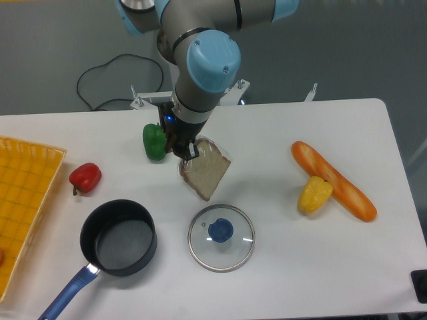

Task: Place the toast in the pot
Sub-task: 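Hold the toast slice in the gripper and lift it slightly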

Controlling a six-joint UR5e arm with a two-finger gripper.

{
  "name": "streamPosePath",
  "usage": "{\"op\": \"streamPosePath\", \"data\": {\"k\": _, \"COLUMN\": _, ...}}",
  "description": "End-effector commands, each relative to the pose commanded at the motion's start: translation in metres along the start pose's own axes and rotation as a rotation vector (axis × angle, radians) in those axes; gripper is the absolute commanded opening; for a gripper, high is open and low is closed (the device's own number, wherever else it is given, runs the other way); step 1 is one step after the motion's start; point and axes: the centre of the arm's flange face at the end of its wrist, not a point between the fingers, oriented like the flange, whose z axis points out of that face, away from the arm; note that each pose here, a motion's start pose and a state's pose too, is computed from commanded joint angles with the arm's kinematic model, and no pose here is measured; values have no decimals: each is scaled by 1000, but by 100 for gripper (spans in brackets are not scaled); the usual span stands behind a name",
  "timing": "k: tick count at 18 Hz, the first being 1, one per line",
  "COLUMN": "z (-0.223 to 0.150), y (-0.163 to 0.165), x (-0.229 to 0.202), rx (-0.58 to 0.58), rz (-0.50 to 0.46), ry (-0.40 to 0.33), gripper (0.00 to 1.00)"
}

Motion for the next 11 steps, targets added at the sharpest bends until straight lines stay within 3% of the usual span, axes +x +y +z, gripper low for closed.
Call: {"op": "streamPosePath", "data": {"k": 11, "z": -6, "y": -2, "x": 3, "rx": 33, "rz": -12, "ry": -10, "gripper": 0}}
